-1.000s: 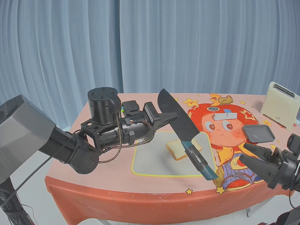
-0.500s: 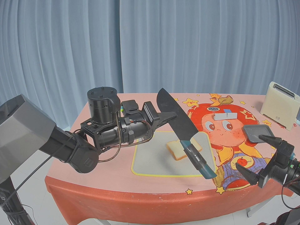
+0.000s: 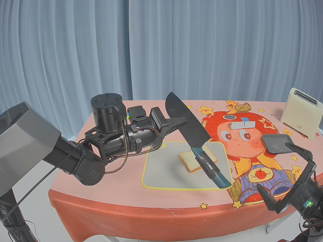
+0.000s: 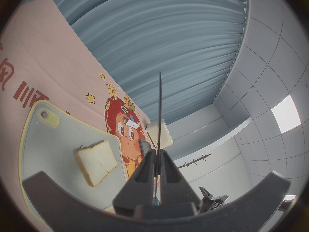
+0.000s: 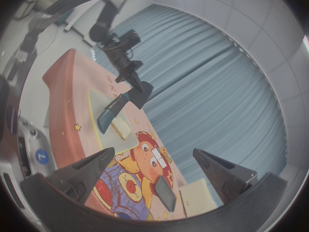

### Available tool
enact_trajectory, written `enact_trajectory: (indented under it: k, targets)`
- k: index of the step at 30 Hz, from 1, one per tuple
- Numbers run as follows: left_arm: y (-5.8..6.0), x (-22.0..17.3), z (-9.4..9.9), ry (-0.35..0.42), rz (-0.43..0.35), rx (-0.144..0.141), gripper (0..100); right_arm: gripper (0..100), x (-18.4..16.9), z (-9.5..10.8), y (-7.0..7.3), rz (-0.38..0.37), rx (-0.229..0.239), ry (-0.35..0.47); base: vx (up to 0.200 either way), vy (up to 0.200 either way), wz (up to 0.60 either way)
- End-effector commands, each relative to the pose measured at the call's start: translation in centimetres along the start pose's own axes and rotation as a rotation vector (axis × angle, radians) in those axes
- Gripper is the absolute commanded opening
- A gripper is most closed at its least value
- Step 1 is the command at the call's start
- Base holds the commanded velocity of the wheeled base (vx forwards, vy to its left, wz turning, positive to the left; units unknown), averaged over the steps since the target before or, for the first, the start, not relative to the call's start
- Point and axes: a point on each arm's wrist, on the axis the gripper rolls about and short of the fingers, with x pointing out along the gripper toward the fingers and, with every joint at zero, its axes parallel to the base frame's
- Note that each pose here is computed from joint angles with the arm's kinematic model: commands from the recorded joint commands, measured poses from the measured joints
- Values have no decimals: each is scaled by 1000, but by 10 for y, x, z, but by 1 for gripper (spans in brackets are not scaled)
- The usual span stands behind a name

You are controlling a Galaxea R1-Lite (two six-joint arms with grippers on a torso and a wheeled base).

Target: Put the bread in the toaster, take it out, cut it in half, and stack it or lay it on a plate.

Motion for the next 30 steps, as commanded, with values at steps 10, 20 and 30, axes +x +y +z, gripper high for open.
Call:
enact_trajectory:
  k: [10,20,30]
  targets:
    - [-12,7,4,-99,-2,-23,0,100,15,21,34,-25,-178,15,0,0,0]
    - [-29,21,16,-222,24,-90,0,100,30,40,60,-34,-216,-28,0,0,0]
    - [-32,27,5,-202,50,-104,0,100,53,38,43,-118,-266,-32,0,0,0]
